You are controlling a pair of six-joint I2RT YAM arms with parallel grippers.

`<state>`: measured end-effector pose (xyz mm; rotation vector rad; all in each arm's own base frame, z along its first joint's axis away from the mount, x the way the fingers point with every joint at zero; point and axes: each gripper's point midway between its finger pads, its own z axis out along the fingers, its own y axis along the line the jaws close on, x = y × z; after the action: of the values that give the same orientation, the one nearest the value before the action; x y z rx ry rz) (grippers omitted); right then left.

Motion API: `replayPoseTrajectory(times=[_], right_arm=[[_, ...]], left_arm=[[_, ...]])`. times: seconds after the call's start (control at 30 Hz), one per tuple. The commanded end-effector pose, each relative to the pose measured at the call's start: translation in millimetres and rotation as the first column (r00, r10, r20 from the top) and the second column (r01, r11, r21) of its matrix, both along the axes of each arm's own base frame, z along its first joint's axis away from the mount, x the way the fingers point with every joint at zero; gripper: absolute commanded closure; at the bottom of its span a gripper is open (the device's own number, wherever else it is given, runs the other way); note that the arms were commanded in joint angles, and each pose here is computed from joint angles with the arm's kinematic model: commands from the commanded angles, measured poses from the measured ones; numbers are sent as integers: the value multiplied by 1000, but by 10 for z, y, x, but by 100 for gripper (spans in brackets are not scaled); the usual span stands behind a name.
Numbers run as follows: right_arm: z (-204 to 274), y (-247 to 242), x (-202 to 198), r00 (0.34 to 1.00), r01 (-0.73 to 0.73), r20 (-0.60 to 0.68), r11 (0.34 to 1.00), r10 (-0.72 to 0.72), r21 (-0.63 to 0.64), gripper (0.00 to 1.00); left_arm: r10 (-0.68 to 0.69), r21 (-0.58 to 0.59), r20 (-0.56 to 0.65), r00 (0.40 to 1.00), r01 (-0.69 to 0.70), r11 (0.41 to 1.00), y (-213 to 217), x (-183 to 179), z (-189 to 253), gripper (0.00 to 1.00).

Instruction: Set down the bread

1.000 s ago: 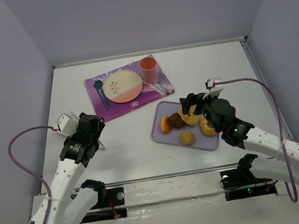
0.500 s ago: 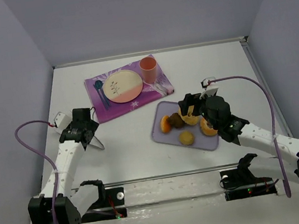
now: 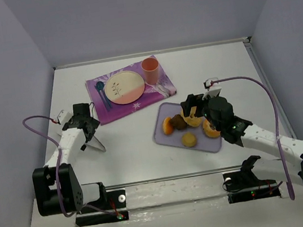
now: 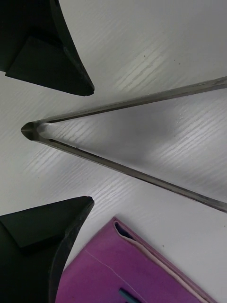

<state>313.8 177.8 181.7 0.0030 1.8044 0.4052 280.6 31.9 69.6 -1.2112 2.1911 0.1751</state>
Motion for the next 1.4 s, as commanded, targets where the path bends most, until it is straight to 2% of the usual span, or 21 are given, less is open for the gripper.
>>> replayPoseTrajectory(times=[0.0,0.3,0.57,0.63,0.67,0.7,0.73,0.77,0.87,0.9,0.97,1.13,1.2,1.3,1.37], right_arm=[[246,18,106,999,21,49,999,-23,39,0],[170,16,171,999,34,30,999,-34,21,0],[112,-80,213,996,81,24,997,-81,1,0],[107,-120,211,995,98,27,995,-98,-4,0],[116,-122,206,995,99,28,995,-99,1,0],[118,-124,198,995,98,29,995,-98,4,0],[126,-121,192,995,96,30,995,-96,9,0],[140,-123,185,995,94,33,995,-94,13,0],[135,-135,172,995,96,33,995,-96,14,0],[133,-144,171,994,100,34,995,-101,13,0],[125,-152,174,994,105,33,994,-105,11,0],[138,-129,161,995,93,32,995,-94,25,0],[143,-114,155,996,84,32,996,-85,29,0],[151,-112,136,996,79,32,996,-80,38,0],[178,-114,116,996,76,35,996,-77,49,0]], left_arm=[[52,44,0,999,-52,998,155,125,27,1],[21,25,-96,995,-19,1000,102,202,-333,1],[62,44,-176,982,-55,998,286,167,-591,1],[54,38,-190,980,-48,998,310,149,-668,10],[50,38,-192,980,-43,998,309,147,-689,10],[48,38,-193,980,-42,998,317,153,-706,20],[32,24,-195,980,-28,999,285,157,-729,25],[22,18,-200,979,-19,1000,276,157,-751,36],[-2,20,-197,980,6,1000,267,155,-728,56],[-6,24,-189,982,11,1000,271,155,-700,60],[-18,36,-166,986,24,999,283,147,-623,63],[-79,22,62,995,77,997,137,293,12,71],[-113,20,134,985,111,994,60,346,227,72],[-184,7,278,943,189,982,-116,403,675,68],[-277,-14,384,881,305,952,-409,407,968,65]])
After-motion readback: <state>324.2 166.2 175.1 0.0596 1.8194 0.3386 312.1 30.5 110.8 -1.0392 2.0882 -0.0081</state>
